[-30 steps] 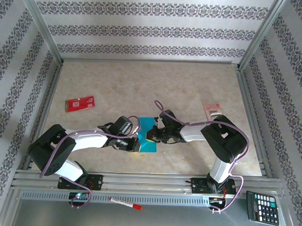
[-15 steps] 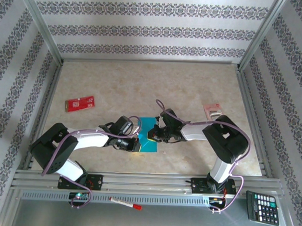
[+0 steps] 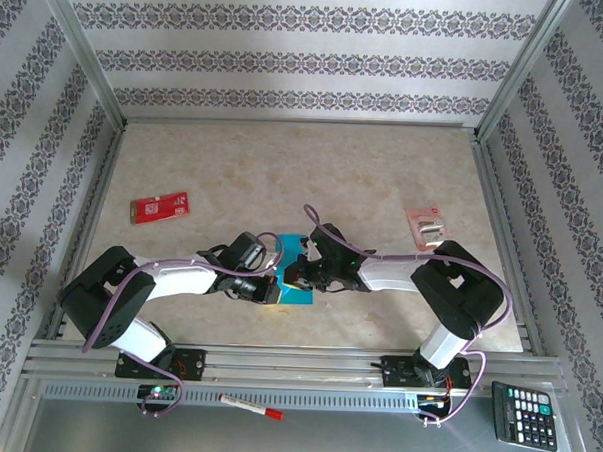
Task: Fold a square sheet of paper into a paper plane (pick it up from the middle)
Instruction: Fold the triangle a second time at the center of the table.
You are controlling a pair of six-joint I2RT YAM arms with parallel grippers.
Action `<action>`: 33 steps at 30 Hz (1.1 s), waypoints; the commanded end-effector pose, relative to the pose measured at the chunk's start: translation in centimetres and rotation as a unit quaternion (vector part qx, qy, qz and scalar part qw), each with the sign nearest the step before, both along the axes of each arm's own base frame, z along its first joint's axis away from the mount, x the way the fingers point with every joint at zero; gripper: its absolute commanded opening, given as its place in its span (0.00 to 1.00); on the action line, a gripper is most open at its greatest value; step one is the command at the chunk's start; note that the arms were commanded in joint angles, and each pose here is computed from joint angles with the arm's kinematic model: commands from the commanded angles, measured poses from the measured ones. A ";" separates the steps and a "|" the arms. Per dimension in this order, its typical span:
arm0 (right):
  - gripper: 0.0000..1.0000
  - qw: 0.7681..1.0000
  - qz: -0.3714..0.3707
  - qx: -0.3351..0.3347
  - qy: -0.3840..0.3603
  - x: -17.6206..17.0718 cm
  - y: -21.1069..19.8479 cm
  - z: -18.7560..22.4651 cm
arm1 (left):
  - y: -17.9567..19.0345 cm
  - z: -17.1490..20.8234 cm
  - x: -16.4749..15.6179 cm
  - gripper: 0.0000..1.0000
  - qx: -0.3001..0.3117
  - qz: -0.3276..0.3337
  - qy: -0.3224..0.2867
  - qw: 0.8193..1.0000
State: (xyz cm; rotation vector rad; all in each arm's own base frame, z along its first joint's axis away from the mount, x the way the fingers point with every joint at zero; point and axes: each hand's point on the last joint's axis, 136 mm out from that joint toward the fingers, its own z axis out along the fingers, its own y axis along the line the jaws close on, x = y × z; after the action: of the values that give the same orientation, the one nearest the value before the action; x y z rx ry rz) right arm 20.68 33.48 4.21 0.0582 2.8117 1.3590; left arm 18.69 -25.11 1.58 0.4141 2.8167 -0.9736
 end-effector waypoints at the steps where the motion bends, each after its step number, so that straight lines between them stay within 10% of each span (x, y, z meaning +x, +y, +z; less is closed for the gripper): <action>1: 0.00 1.000 -0.019 -0.007 0.011 -0.1 0.0 -1.3 | 2.3 -2.2 -1.7 0.00 0.058 -0.003 0.024 0.998; 33: 0.00 0.996 -0.064 -0.052 0.046 -1.0 -2.4 -5.3 | 3.7 -3.2 -2.5 0.00 0.105 0.014 0.052 0.993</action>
State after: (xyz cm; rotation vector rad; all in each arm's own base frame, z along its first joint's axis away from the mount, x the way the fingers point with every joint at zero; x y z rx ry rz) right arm 19.71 33.41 1.65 0.2149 2.8339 1.3513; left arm 18.69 -24.93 1.49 0.4122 2.8242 -0.9550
